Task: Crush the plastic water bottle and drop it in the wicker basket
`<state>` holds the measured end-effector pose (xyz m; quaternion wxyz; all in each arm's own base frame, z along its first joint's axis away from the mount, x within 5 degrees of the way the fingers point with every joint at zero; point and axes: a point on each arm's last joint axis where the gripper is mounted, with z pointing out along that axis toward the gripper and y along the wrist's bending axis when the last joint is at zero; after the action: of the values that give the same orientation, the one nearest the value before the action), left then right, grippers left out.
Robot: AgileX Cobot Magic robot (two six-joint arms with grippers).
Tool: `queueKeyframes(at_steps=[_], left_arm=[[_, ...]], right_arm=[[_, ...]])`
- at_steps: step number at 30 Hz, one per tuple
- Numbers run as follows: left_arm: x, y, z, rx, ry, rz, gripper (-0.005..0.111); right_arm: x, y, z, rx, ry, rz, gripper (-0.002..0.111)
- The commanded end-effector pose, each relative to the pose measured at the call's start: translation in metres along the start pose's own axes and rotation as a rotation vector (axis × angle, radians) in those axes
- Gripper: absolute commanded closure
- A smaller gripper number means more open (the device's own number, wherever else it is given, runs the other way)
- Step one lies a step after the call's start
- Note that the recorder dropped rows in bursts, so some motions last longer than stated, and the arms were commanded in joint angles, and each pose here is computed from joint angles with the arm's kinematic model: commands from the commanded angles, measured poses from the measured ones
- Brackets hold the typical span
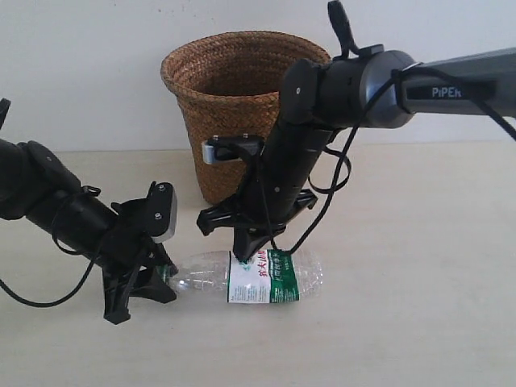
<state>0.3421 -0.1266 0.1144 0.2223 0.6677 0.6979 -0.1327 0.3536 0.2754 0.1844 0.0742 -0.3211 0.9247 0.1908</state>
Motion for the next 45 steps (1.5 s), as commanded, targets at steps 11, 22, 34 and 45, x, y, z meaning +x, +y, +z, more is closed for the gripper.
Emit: queueKeyframes(at_steps=[11,22,34,45], left_arm=[[-0.005,0.0,-0.003,-0.01,-0.009,0.002,0.103],[-0.005,0.0,-0.003,-0.012,-0.008,0.002,0.103],[-0.004,0.0,-0.003,-0.011,-0.008,0.002,0.103],[-0.004,0.001,-0.003,-0.014,-0.006,-0.001,0.103]], right_arm=[[0.014,-0.013,0.08,0.02,0.135,-0.003,0.108],[0.034,-0.029,0.121,0.02,0.277,0.062,0.108],[0.003,-0.008,0.043,-0.041,0.051,0.06,0.108],[-0.007,-0.009,-0.096,-0.022,-0.256,0.026,0.108]])
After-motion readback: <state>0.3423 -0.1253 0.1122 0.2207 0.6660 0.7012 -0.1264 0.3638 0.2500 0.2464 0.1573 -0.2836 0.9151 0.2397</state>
